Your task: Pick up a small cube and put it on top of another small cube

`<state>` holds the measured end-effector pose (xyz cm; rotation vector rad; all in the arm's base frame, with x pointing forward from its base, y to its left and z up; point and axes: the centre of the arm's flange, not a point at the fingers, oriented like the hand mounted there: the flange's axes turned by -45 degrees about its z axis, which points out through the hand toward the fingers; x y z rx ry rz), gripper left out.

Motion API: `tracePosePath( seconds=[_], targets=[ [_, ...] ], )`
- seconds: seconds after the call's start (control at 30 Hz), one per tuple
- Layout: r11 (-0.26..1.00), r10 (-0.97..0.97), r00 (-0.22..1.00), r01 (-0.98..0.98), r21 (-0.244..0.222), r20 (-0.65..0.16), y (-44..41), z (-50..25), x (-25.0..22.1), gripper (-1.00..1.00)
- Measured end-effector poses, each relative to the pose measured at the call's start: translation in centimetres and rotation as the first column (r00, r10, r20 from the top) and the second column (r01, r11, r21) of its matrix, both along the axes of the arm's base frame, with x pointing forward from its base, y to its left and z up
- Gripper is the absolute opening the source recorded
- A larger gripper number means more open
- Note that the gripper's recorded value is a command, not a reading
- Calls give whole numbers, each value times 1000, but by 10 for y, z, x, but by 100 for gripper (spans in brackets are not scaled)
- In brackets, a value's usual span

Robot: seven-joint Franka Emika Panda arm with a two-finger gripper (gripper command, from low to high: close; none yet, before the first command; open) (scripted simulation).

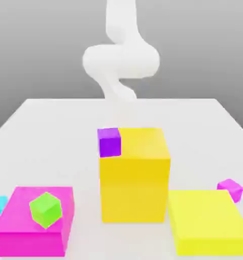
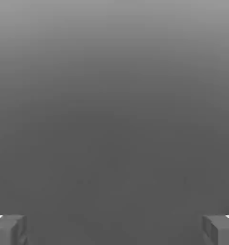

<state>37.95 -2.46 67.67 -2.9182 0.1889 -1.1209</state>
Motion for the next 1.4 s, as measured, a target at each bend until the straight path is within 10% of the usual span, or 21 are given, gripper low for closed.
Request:
tracePosePath(
  seconds=[0.47, 1.03, 1.07, 1.4],
  targets=[
    [797, -503, 775, 587, 142, -382, -177, -236, 81, 0],
    [298, -704, 244, 954, 34, -667, -310, -531, -13, 0],
    [297, -704, 243, 954, 34, -667, -310, -540, -13, -100],
    [297, -705, 243, 954, 34, -667, -310, -508, -13, -100]
  ],
)
